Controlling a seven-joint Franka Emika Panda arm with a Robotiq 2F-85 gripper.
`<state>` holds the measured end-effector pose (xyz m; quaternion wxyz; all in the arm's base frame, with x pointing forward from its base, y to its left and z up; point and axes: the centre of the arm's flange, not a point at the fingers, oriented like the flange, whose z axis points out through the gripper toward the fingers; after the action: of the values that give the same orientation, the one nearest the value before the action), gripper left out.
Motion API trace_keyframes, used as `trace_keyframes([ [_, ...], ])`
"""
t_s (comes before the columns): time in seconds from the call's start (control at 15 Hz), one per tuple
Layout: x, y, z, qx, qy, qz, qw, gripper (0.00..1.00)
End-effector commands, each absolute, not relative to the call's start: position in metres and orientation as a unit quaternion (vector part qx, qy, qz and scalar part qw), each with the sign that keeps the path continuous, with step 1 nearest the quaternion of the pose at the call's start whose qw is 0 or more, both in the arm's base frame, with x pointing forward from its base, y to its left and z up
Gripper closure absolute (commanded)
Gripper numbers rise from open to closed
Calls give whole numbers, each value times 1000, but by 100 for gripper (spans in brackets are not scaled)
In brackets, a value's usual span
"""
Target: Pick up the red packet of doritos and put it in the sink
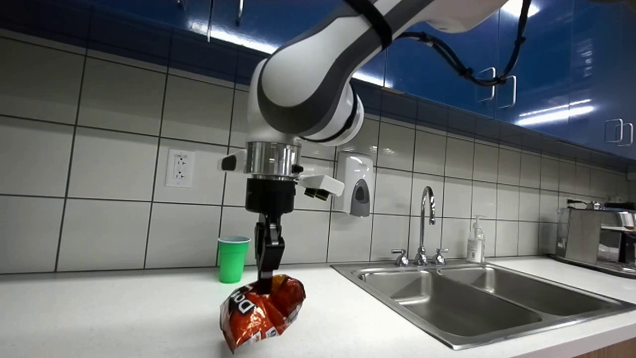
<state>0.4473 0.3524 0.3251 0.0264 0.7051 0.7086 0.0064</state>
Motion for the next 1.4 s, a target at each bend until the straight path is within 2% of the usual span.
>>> trace_keyframes([
  [0.0, 447, 322, 350, 728, 684, 19, 39, 100],
  [1.33, 520, 74, 363, 870, 488, 6, 70, 100],
])
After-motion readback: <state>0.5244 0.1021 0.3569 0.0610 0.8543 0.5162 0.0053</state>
